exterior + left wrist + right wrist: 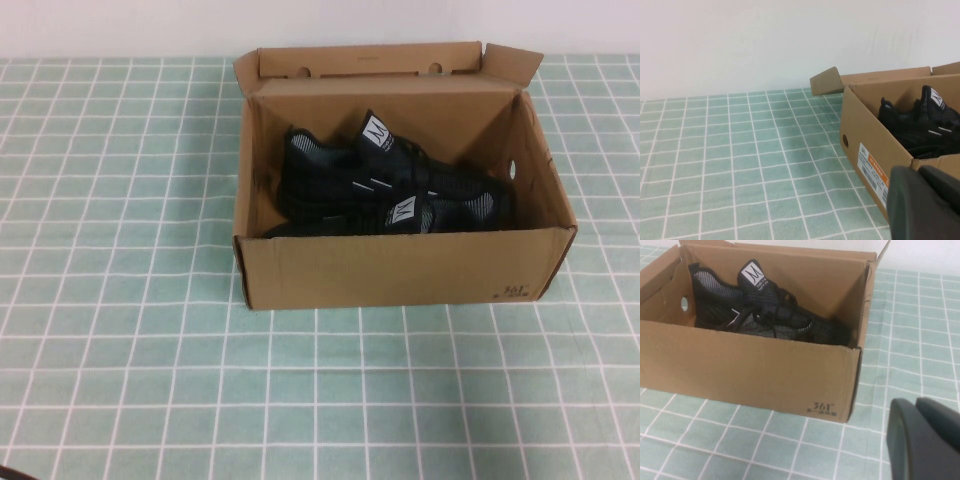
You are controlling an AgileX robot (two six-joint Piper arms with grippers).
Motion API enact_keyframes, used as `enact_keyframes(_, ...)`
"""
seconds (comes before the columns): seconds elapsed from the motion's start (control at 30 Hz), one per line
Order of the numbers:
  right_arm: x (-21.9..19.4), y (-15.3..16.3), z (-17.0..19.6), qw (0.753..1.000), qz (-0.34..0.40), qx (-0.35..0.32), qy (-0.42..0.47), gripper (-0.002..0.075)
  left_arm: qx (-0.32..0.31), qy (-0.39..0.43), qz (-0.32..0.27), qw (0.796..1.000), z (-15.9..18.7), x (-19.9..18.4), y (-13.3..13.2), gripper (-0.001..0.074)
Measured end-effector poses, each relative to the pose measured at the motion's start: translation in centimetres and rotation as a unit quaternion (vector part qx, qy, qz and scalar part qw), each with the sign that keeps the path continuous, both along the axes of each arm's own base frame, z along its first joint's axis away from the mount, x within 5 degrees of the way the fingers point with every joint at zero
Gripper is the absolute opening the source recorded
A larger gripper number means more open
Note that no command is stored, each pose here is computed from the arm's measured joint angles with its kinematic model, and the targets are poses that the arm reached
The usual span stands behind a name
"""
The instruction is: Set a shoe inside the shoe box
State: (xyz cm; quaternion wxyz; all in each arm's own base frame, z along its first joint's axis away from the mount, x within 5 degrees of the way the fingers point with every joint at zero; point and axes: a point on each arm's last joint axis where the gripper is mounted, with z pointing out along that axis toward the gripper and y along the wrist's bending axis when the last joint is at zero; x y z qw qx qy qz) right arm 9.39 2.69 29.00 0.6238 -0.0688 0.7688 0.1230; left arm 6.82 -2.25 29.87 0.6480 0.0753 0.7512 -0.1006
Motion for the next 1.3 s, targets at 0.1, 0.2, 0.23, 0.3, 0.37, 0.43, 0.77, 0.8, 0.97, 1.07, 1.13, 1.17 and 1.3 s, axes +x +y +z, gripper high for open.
enact_keyframes(0.1,0.0,0.0,0.0,1.0,0.0,0.0,0.0,-0.0006,0.0,0.0,0.0,1.0,0.0,0.0,0.0,-0.0004)
enact_keyframes(0.2,0.0,0.0,0.0,1.0,0.0,0.0,0.0,-0.0006,-0.001,-0.002,0.003,1.0,-0.2,0.0,0.0,-0.0004)
enact_keyframes(0.23,0.0,0.0,0.0,1.0,0.0,0.0,0.0,-0.0006,-0.001,-0.002,0.004,1.0,-0.4,-0.1,0.1,-0.0004)
enact_keyframes(0.3,0.0,0.0,0.0,1.0,0.0,0.0,0.0,-0.0006,-0.001,-0.007,0.005,1.0,-1.0,-0.4,0.1,-0.0004)
enact_keyframes(0.37,0.0,0.0,0.0,1.0,0.0,0.0,0.0,-0.0006,-0.001,-0.015,0.005,1.0,-1.8,-1.0,0.1,-0.0004)
enact_keyframes(0.43,0.0,0.0,0.0,1.0,0.0,0.0,-0.001,-0.0006,-0.002,-0.026,0.008,1.0,-2.6,-1.5,0.1,-0.0004)
enact_keyframes(0.77,0.0,0.0,0.0,1.0,0.0,0.0,0.0,-0.0006,0.012,0.001,0.084,0.996,-10.4,-1.4,1.5,-0.0004)
enact_keyframes(0.8,0.0,0.0,0.0,1.0,0.0,0.0,0.0,-0.0006,0.016,0.01,0.093,0.995,-11.1,-1.4,1.7,-0.0004)
enact_keyframes(0.97,0.0,0.0,0.0,1.0,0.0,0.0,0.0,-0.0006,0.052,0.037,0.103,0.993,-12.1,-1.4,2.1,-0.0004)
enact_keyframes(1.07,0.0,0.0,0.0,1.0,0.0,0.0,0.0,-0.0006,0.057,0.06,0.09,0.992,-12.5,-1.5,2.0,-0.0004)
enact_keyframes(1.13,0.0,0.0,0.0,1.0,0.0,0.001,0.0,-0.0006,0.056,0.069,0.08,0.993,-12.7,-1.5,1.9,-0.0004)
enact_keyframes(1.17,0.0,0.0,0.0,1.0,0.0,0.001,0.0,-0.0006,0.056,0.07,0.077,0.993,-12.7,-1.6,1.8,-0.0004)
enact_keyframes(1.3,0.0,0.0,0.0,1.0,0.0,0.001,0.0,-0.0006,0.056,0.073,0.073,0.993,-12.7,-1.6,1.8,-0.0004)
